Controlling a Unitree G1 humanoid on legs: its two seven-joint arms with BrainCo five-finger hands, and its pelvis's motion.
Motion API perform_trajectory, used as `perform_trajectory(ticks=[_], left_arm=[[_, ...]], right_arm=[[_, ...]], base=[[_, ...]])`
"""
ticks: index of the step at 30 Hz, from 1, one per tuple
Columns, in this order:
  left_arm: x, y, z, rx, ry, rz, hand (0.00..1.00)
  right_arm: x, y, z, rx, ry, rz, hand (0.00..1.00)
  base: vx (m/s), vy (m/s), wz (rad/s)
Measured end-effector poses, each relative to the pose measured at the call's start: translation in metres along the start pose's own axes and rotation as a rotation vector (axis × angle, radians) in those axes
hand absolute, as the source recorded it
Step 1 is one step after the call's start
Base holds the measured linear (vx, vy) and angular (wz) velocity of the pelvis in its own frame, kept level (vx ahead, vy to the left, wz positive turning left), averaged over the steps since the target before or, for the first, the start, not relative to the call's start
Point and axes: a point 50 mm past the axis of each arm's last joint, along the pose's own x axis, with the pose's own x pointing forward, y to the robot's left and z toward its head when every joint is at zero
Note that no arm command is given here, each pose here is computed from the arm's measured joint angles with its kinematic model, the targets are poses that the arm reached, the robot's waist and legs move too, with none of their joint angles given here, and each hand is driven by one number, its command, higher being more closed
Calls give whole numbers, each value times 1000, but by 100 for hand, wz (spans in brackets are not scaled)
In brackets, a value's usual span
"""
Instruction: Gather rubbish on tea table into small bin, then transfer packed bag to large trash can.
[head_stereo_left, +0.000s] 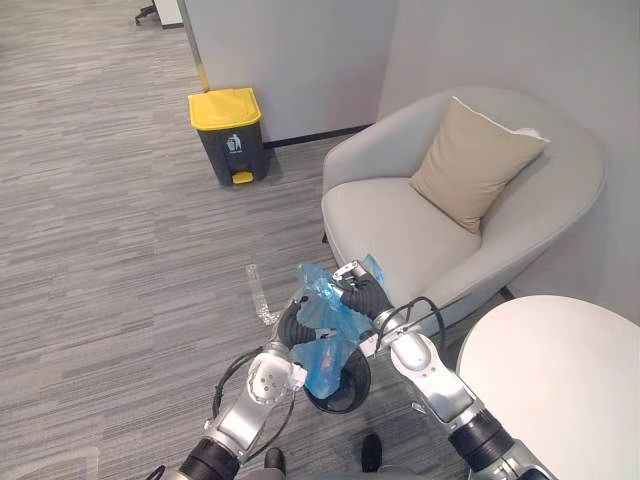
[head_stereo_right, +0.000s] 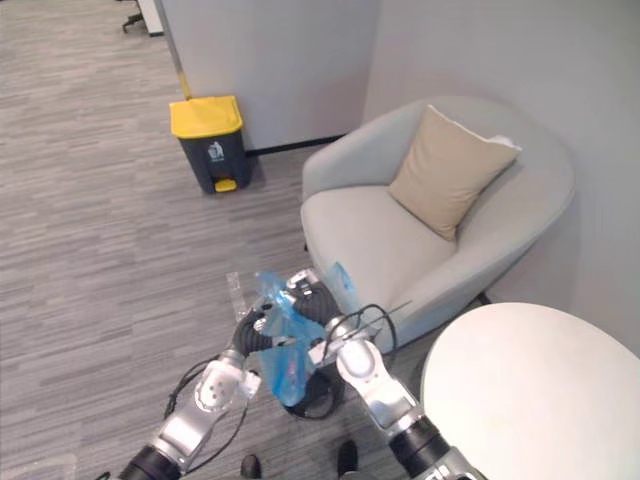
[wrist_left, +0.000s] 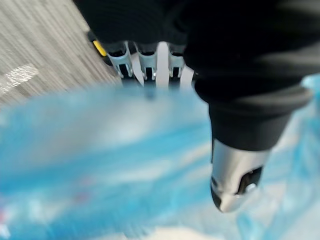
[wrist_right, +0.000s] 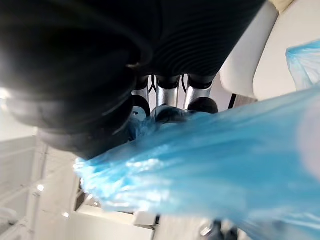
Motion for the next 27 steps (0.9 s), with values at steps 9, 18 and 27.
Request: perform_trajectory(ticks=[9,18,27], left_arm=[[11,-10,-5,64,43,6,100],[16,-8,-10,156,60,46,100],[17,-4,-17,86,117,95,100]], right_arm=[[8,23,20,231,-67,64,100],[17,40,33,430,-94,115,100],[20,50,40,510,-108,147,100]], base=[[-18,-10,-10],[-4,-4,-6],[-2,0,-4]])
